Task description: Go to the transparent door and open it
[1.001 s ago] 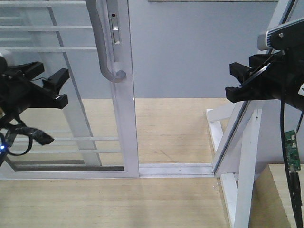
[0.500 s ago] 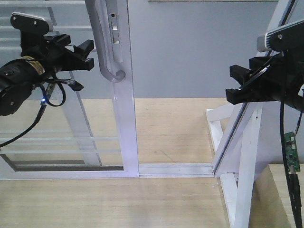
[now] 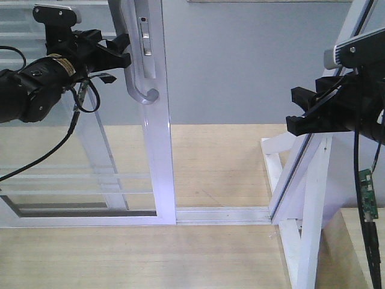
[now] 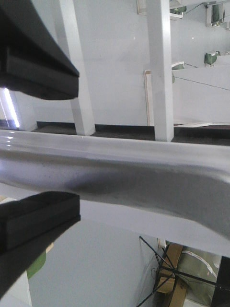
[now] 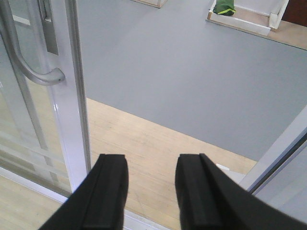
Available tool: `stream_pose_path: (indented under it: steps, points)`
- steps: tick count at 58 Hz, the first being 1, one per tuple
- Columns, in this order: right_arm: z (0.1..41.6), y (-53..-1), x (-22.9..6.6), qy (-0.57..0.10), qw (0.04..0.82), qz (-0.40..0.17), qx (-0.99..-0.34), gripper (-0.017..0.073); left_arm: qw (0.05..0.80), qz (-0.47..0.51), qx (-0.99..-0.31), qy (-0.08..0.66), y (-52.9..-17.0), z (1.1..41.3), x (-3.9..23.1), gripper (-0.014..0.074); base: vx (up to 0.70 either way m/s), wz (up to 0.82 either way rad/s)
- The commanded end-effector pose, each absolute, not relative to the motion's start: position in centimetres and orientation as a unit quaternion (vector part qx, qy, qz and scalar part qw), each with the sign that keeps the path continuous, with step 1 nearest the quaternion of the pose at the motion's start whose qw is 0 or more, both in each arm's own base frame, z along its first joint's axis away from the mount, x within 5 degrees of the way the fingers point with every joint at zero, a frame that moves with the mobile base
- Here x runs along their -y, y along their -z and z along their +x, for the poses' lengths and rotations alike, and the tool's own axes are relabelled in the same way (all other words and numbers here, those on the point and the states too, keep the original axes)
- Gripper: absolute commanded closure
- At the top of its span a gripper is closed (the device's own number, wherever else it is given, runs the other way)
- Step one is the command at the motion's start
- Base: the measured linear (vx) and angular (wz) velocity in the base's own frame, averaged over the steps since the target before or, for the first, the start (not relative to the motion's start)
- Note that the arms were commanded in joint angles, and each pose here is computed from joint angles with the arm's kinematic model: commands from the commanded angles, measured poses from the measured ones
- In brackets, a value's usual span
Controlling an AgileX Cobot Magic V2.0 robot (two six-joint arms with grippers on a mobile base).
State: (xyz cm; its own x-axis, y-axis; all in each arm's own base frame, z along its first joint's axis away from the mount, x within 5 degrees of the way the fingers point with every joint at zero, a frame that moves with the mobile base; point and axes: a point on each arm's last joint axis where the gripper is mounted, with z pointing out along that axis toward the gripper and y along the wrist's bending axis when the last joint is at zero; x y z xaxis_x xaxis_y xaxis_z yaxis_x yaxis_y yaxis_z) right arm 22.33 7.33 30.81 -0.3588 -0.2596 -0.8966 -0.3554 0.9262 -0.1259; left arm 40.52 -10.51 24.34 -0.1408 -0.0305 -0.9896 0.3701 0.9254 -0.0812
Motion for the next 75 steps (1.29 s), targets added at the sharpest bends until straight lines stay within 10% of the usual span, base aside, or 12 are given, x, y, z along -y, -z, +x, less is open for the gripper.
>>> stream_pose_path:
  steps: [1,43,75]
  points:
    - [22.4,-32.9,-7.3,-0.047,0.585,-0.183,-0.788,0.0232,0.702,0.111,-0.68,0.179,-28.2,40.5,10.9,0.0059,0.0,0.0]
    - [22.3,-32.6,-7.2,-0.044,0.571,-0.185,-0.799,0.0232,0.702,0.094,-0.69,0.15,-28.4,42.0,10.5,0.0182,0.0,0.0]
    - [22.3,-32.5,-7.2,-0.043,0.568,-0.185,-0.801,0.0232,0.669,0.047,-0.736,0.085,-30.4,41.3,5.3,0.0182,0.0,0.0]
